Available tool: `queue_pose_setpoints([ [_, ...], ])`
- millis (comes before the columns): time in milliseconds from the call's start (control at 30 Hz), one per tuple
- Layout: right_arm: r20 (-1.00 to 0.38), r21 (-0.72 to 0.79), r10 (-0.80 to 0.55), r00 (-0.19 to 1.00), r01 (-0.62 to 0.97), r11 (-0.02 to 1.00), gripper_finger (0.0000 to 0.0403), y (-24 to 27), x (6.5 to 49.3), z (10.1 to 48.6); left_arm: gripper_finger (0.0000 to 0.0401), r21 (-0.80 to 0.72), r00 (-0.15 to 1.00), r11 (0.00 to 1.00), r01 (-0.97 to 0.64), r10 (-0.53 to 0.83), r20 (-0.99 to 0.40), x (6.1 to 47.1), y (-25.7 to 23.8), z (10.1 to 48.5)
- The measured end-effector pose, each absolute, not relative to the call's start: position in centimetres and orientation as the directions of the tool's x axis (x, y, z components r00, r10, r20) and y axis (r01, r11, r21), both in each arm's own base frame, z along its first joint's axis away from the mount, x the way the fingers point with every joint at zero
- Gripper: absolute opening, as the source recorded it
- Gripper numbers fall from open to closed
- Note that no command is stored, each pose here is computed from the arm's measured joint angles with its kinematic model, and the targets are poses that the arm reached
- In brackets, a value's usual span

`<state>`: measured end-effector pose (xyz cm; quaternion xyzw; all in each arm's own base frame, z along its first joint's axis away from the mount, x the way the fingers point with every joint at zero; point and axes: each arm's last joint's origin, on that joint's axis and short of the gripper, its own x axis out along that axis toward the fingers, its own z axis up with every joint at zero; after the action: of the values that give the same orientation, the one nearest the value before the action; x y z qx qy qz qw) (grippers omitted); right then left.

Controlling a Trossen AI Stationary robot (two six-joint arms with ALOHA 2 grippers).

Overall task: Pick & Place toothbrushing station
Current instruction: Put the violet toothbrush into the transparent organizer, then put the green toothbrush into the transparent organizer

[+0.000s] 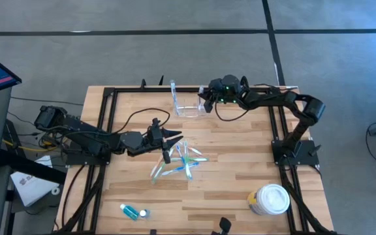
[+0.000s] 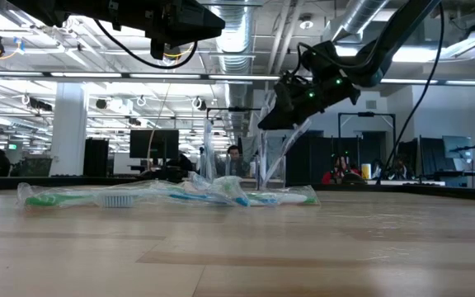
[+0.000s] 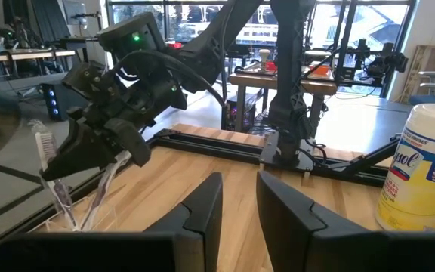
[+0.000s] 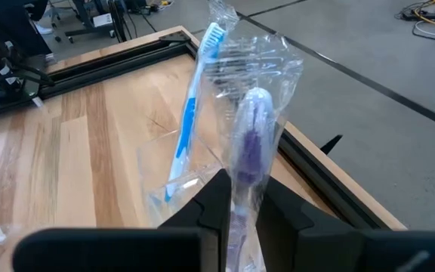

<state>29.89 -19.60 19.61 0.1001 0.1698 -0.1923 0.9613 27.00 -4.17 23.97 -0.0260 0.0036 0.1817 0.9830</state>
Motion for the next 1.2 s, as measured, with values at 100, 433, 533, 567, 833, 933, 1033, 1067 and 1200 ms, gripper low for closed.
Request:
queue_pose_setpoints([
  [100, -0.362, 0.126, -0.334, 0.870, 0.400, 0.908, 0.0050, -19.6, 29.9, 19.7, 0.0076, -0.050, 0.934, 0.933, -0.357, 0.357, -0.016, 27.0, -4.2, 24.0],
  [433, -0.382, 0.120, -0.307, 0.872, 0.376, 0.919, 0.0117, -19.4, 29.8, 19.6, 0.0076, -0.050, 0.934, 0.933, -0.357, 0.357, -0.017, 27.0, -4.2, 24.0],
  [533, -0.373, 0.115, -0.311, 0.874, 0.376, 0.919, 0.0145, -19.4, 29.6, 20.1, 0.0076, -0.050, 0.934, 0.933, -0.357, 0.356, -0.017, 27.0, -4.2, 24.0],
  [567, -0.372, 0.114, -0.311, 0.874, 0.376, 0.920, 0.0154, -19.3, 29.5, 20.3, 0.0076, -0.050, 0.934, 0.933, -0.357, 0.356, -0.017, 27.0, -4.2, 24.0],
  [833, -0.368, 0.112, -0.315, 0.875, 0.378, 0.919, 0.0205, -18.9, 28.9, 21.7, 0.0076, -0.050, 0.934, 0.933, -0.357, 0.357, -0.017, 27.0, -4.2, 24.0],
  [933, -0.362, 0.111, -0.316, 0.877, 0.377, 0.920, 0.0212, -18.8, 28.8, 21.9, 0.0076, -0.048, 0.934, 0.933, -0.357, 0.357, -0.017, 27.0, -4.2, 24.0],
  [1033, -0.370, 0.106, -0.334, 0.867, 0.397, 0.912, 0.0211, -18.8, 28.8, 21.8, 0.0076, -0.047, 0.934, 0.933, -0.357, 0.357, -0.017, 27.0, -4.2, 24.0],
  [1067, -0.363, 0.103, -0.347, 0.865, 0.407, 0.908, 0.0210, -18.9, 28.8, 21.9, 0.0076, -0.047, 0.934, 0.933, -0.357, 0.357, -0.017, 27.0, -4.2, 24.0],
  [1200, -0.335, 0.093, -0.371, 0.866, 0.422, 0.902, 0.0203, -19.1, 28.9, 22.4, 0.0076, -0.035, 0.933, 0.933, -0.358, 0.357, -0.034, 27.0, -4.2, 23.8],
])
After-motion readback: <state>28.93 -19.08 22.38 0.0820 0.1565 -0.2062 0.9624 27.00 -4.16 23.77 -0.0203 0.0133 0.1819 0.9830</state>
